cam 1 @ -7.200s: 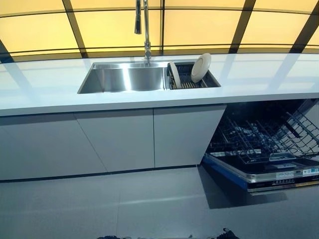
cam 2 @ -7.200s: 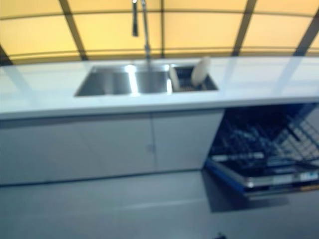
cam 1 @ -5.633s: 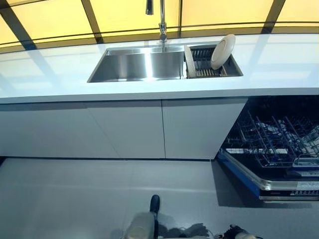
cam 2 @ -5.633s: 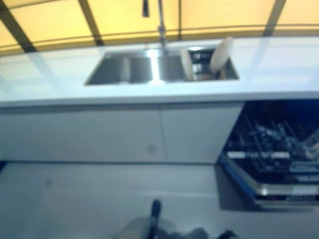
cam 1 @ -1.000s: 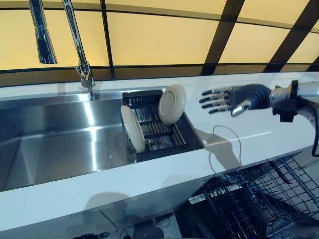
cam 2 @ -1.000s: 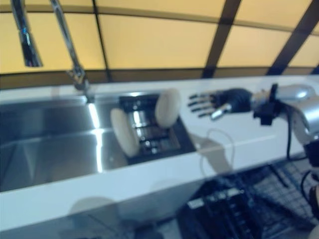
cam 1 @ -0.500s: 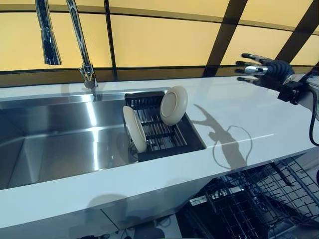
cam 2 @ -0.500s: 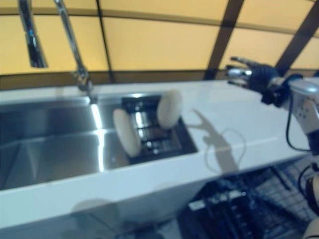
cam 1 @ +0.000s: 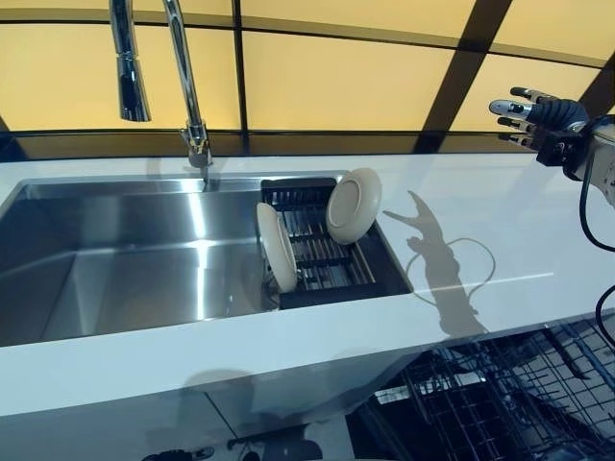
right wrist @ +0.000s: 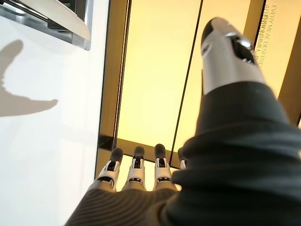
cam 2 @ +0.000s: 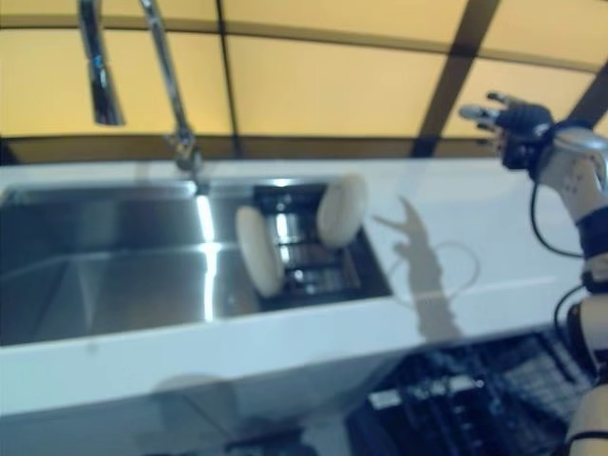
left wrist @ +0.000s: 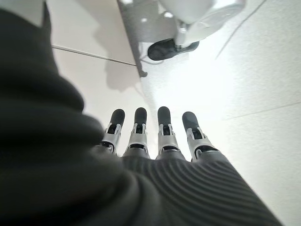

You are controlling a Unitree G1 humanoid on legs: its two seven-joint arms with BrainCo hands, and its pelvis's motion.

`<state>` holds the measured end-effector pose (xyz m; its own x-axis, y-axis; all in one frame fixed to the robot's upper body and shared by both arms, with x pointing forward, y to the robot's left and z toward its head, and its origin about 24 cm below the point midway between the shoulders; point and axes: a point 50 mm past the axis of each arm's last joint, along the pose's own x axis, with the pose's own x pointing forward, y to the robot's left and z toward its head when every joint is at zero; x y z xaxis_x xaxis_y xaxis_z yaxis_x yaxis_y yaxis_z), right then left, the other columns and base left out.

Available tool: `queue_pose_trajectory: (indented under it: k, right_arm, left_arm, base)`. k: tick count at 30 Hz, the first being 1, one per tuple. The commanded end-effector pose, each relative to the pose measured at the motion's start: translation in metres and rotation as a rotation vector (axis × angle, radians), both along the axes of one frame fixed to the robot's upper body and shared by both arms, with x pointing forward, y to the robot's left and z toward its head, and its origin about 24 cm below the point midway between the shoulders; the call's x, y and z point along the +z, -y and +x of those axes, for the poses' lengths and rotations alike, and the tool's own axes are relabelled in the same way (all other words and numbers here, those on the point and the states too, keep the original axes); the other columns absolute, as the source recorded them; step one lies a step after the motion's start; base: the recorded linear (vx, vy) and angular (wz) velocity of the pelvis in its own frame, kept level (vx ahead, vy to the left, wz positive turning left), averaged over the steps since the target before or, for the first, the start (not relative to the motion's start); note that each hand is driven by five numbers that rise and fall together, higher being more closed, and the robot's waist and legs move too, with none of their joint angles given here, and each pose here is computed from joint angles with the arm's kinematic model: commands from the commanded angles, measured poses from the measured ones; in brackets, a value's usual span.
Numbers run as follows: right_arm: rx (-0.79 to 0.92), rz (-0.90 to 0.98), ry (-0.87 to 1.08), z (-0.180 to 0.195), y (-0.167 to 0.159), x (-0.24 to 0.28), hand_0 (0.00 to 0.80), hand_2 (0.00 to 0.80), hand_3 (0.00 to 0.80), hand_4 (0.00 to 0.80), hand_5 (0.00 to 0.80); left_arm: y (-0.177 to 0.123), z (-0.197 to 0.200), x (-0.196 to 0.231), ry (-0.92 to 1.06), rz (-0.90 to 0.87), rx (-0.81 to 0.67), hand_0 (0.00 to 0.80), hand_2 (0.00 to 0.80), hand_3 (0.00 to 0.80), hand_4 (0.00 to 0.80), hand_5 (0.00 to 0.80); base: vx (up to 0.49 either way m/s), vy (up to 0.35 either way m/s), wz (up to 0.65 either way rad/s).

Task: Take plates into dishwasher

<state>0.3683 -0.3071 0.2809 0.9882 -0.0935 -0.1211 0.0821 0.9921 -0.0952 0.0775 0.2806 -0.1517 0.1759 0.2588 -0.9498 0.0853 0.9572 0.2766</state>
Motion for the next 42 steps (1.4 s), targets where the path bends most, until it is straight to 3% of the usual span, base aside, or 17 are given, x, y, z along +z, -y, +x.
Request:
queue_pose_trajectory:
  k: [1, 6, 12, 23, 33, 42]
  right_arm:
    - [-0.018, -0.051, 0.177, -0.003, -0.007, 0.061, 0.000, 0.000, 0.000, 0.000, 0.000]
    - [-0.012, -0.028, 0.096, 0.003, -0.014, 0.051, 0.000, 0.000, 0.000, 0.000, 0.000]
    - [0.036, -0.054, -0.046, 0.007, -0.011, 0.035, 0.000, 0.000, 0.000, 0.000, 0.000]
    - [-0.045, -0.045, -0.036, 0.001, 0.005, 0.036, 0.000, 0.000, 0.000, 0.000, 0.000]
    - [-0.126, -0.054, -0.040, -0.007, 0.023, 0.042, 0.000, 0.000, 0.000, 0.000, 0.000]
    - [-0.082, -0.064, -0.078, -0.009, 0.024, 0.043, 0.000, 0.000, 0.000, 0.000, 0.000]
  left_arm:
    - [-0.013, 0.000, 0.004, -0.010, 0.064, -0.006, 0.000, 0.000, 0.000, 0.000, 0.000]
    - [-0.010, -0.006, 0.002, 0.008, 0.054, 0.019, 0.000, 0.000, 0.000, 0.000, 0.000]
    - [0.007, 0.012, 0.000, 0.028, -0.009, -0.082, 0.000, 0.000, 0.000, 0.000, 0.000]
    - [-0.011, 0.000, 0.004, 0.013, 0.036, -0.046, 0.000, 0.000, 0.000, 0.000, 0.000]
    - [-0.005, -0.001, 0.002, 0.040, 0.021, -0.056, 0.000, 0.000, 0.000, 0.000, 0.000]
    - [-0.009, -0.004, 0.003, 0.032, 0.026, -0.049, 0.000, 0.000, 0.000, 0.000, 0.000]
  base:
    - [0.065, -0.118, 0.12]
    - [0.034, -0.081, 0.18]
    - [-0.018, 0.074, 0.34]
    - [0.000, -0.010, 0.13]
    - [-0.019, -0.004, 0.00]
    - [0.015, -0.001, 0.00]
